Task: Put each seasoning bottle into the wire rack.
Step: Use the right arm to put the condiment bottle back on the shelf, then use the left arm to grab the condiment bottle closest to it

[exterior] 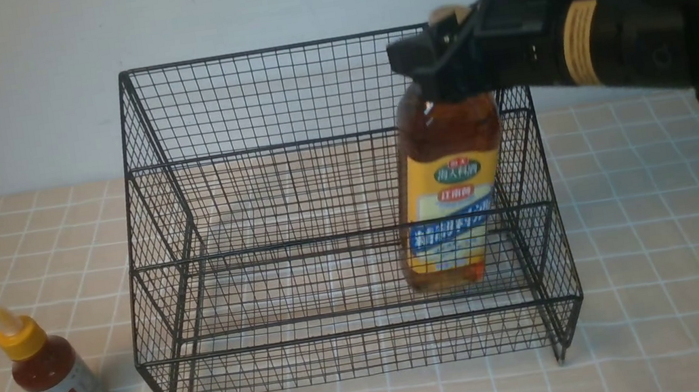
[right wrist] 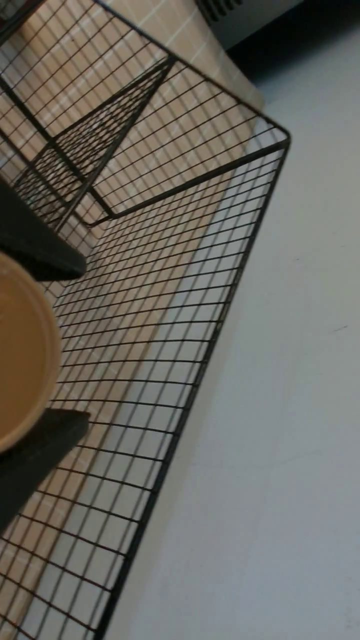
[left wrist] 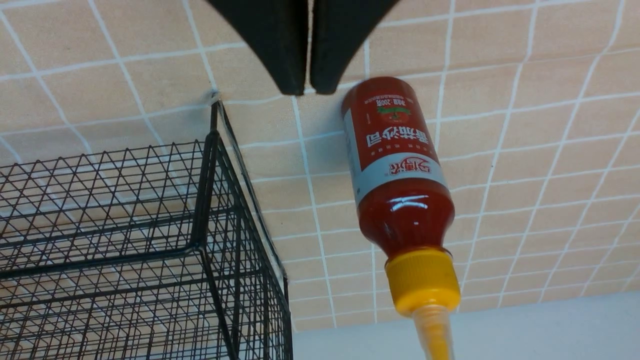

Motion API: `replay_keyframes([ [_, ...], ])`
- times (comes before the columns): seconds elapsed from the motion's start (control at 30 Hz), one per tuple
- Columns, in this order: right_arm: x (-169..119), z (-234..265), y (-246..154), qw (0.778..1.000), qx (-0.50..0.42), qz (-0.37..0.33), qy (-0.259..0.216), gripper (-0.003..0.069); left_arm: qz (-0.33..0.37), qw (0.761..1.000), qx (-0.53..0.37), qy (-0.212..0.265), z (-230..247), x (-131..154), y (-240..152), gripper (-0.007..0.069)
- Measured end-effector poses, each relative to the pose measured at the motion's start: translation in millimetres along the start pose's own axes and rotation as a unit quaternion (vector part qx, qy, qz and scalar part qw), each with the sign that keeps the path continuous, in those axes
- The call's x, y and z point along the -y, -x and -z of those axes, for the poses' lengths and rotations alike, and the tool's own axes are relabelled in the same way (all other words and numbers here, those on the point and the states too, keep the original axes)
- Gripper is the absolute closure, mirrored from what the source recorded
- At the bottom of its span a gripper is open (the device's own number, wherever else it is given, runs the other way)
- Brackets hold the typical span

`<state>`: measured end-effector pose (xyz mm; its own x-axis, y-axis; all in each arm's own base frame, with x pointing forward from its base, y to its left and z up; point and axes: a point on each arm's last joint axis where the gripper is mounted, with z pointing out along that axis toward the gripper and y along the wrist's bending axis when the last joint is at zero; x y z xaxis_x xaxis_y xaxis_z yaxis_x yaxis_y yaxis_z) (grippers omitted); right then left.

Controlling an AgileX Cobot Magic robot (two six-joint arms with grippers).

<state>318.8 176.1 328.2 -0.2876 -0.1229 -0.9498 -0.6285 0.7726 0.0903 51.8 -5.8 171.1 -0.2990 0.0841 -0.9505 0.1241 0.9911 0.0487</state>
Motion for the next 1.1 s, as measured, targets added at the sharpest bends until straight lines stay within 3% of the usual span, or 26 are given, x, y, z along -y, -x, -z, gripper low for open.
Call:
replay_keyframes([
  [0.2, -1, 1, -2, 1.0, -0.007, 0.014, 0.006, 0.0339, 0.0, 1.0, 0.0, 0.0, 0, 0, 0, 0.0632],
  [0.5, -16, 43, 32, 0.998, 0.055, 0.021, 0.026, 0.0174, 0.0, 1.0, 0.0, 0.0, 0, 0, 0, 0.0632],
  [0.67, -27, 77, 52, 0.993, 0.094, 0.067, 0.032, 0.0177, 0.0, 1.0, 0.0, 0.0, 0, 0, 0, 0.0632],
  [0.8, -35, 107, 68, 0.98, 0.134, 0.144, 0.019, 0.0246, 0.0, 1.0, 0.0, 0.0, 0, 0, 0, 0.0632],
  [0.9, -36, 129, 78, 0.952, 0.163, 0.258, -0.028, 0.0369, 0.0, 1.0, 0.0, 0.0, 0, 0, 0, 0.0632],
  [0.93, -35, 136, 82, 0.935, 0.17, 0.305, -0.055, 0.0433, 0.0, 1.0, 0.0, 0.0, 0, 0, 0, 0.0632],
  [1.03, -18, 146, 82, 0.858, 0.134, 0.459, -0.19, 0.061, 0.0, 1.0, 0.0, 0.0, 0, 0, 0, 0.0632],
  [1.07, -11, 146, 80, 0.849, 0.116, 0.465, -0.225, 0.0636, 0.0, 1.0, 0.0, 0.0, 0, 0, 0, 0.0632],
  [1.1, -7, 147, 77, 0.853, 0.106, 0.45, -0.243, 0.0649, 0.0, 1.0, 0.0, 0.0, 0, 0, 0, 0.0632],
])
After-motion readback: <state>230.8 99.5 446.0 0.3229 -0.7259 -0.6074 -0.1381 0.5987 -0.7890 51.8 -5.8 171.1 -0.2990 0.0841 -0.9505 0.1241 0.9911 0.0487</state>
